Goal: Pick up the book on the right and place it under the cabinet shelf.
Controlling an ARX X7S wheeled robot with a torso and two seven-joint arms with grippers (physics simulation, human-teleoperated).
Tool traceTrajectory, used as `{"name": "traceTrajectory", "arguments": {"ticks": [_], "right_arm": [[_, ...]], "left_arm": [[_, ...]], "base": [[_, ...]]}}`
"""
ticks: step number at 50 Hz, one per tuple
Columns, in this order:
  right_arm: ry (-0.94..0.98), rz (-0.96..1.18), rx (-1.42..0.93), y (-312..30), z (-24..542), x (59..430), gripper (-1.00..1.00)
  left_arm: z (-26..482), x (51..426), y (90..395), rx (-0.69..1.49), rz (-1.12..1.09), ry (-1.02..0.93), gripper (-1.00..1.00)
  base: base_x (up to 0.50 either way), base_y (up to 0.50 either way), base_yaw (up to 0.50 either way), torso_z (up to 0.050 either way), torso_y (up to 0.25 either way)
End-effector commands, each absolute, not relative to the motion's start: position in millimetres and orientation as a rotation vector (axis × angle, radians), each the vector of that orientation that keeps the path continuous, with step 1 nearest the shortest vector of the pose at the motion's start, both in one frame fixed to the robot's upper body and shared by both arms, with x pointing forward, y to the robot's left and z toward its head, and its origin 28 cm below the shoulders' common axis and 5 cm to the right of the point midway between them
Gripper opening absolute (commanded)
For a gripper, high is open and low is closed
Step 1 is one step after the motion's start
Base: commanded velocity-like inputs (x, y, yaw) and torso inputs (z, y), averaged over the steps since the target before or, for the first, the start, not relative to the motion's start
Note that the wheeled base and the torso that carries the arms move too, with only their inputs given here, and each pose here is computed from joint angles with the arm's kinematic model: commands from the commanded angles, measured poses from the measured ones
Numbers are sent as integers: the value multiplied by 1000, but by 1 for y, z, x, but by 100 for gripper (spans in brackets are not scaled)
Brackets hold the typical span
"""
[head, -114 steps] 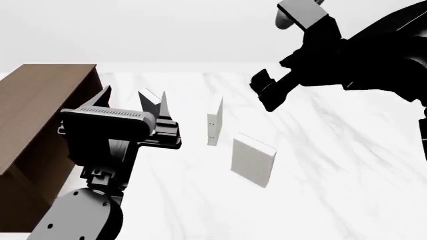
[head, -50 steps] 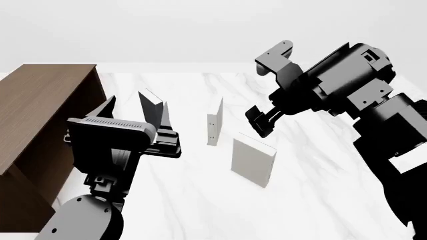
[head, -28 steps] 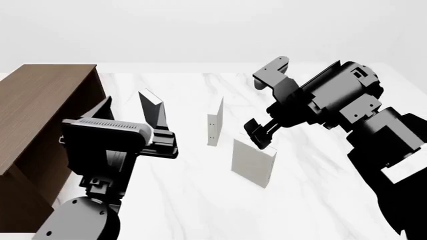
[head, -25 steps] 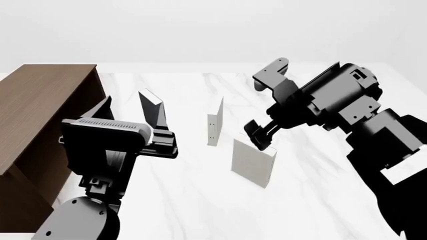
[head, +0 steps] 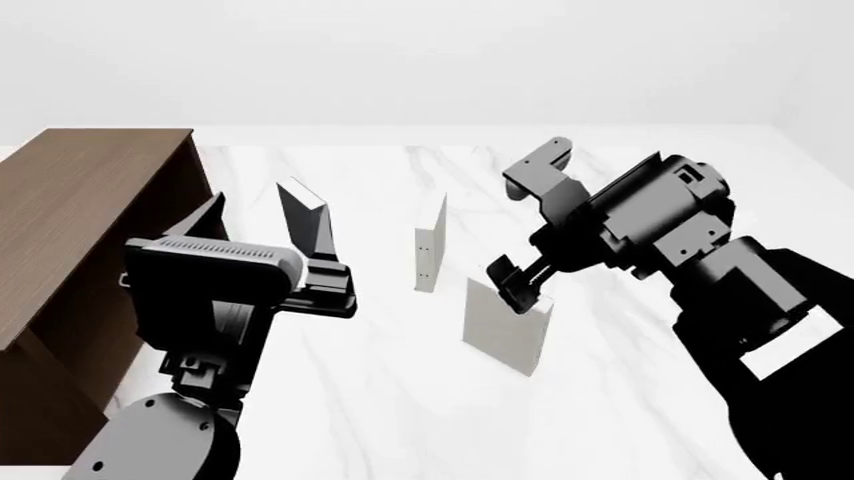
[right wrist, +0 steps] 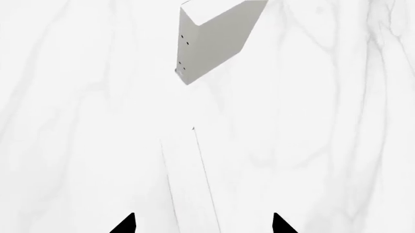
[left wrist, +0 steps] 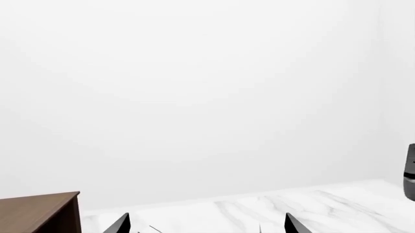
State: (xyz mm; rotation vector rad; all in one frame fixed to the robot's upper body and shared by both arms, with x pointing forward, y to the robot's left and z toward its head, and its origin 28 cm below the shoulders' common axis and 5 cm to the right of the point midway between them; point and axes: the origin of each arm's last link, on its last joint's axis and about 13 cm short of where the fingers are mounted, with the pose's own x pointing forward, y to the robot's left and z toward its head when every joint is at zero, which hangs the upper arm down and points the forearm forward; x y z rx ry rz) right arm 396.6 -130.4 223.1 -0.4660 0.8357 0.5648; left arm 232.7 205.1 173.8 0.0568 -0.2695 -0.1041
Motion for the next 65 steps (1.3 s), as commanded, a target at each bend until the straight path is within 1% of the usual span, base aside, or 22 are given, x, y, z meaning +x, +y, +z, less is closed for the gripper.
{"name": "traceTrajectory", "arguments": {"ticks": [1, 65], "right_arm": [[843, 566, -458, -130, 211, 401, 100], [892, 570, -432, -128, 169, 407, 100]], "left_arm": [[173, 233, 205, 58, -105, -268, 100], [175, 224, 208, 53, -106, -277, 100]], "base": [[0, 0, 0, 0, 0], [0, 0, 0, 0, 0]]}}
